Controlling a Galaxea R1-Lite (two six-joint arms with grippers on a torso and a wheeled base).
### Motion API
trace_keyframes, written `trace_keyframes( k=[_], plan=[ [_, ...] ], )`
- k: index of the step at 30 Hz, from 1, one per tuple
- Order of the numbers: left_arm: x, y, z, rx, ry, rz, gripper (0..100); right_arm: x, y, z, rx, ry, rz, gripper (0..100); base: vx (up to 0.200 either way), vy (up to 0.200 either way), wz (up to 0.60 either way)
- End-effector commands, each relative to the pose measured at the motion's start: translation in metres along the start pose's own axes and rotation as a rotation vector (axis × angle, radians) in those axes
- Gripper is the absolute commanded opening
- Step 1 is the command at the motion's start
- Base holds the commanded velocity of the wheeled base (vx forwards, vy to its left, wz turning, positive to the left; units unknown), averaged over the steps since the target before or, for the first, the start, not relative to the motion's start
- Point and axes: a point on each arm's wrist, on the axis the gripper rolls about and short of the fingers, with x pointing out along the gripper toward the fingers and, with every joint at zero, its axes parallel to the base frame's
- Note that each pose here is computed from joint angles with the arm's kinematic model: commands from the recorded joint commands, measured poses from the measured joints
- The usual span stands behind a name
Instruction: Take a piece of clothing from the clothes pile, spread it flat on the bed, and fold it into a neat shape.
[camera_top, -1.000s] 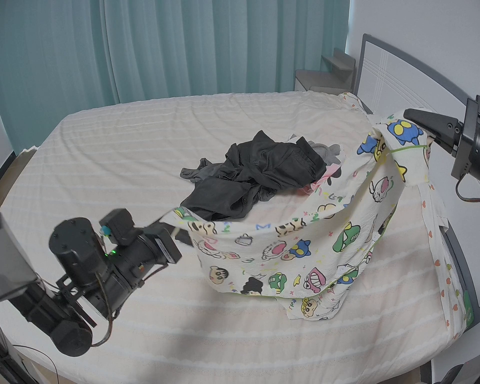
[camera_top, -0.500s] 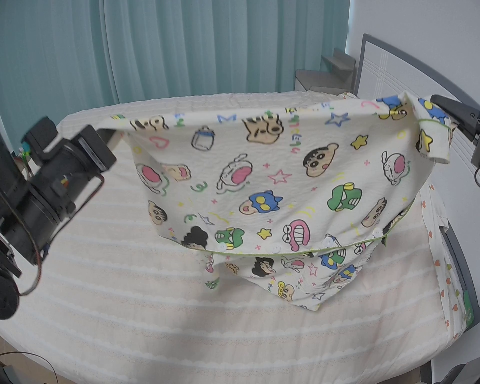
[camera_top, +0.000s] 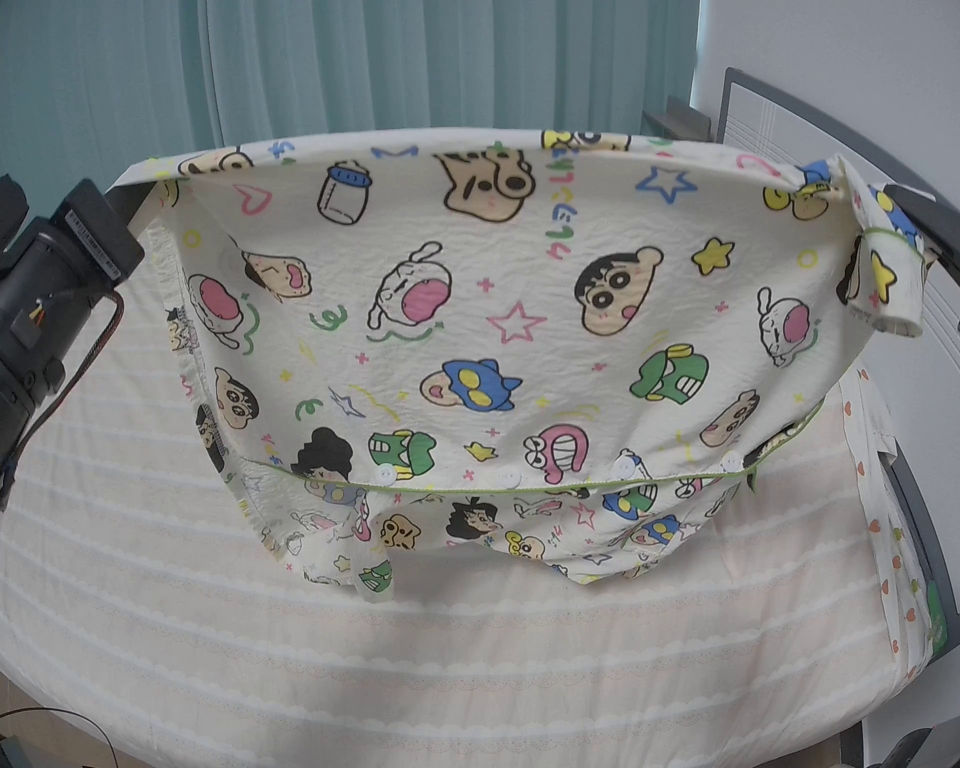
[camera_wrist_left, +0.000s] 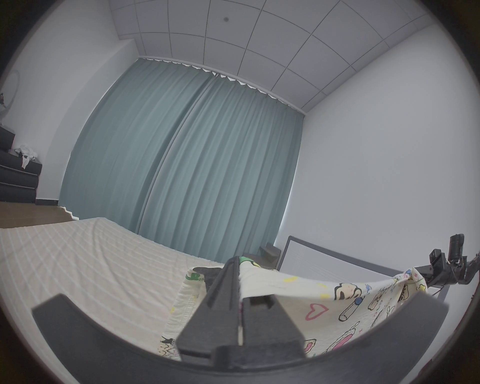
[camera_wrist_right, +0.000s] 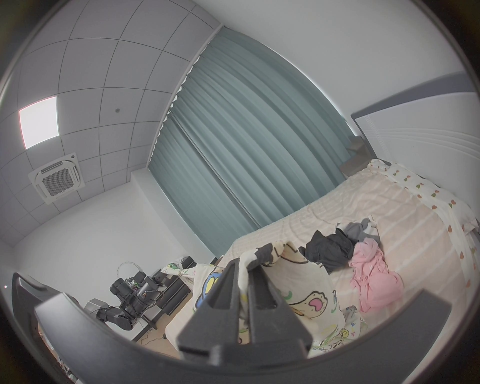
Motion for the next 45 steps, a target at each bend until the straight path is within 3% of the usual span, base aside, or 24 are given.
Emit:
trace_keyframes(
  k=[1,11,26,45],
  plan=[
    [-0.009,0.003,-0.004,0.004,0.016,0.003,0,-0.004,-0.003,-0.009,0.007,0.022,-0.004,0,0.000,0.000,0.00],
    [-0.014,0.006,-0.012,0.015,0.048,0.008,0,-0.004,-0.004,-0.011,0.009,0.029,-0.011,0,-0.180,0.000,0.00],
    [-0.022,0.010,-0.015,0.022,0.056,0.046,0,-0.010,0.000,-0.008,0.006,0.016,0.009,0,0.000,0.000,0.00],
    [-0.024,0.011,-0.016,0.024,0.063,0.043,0,-0.011,0.000,-0.009,0.008,0.025,0.008,0,0.000,0.200,0.00]
  ],
)
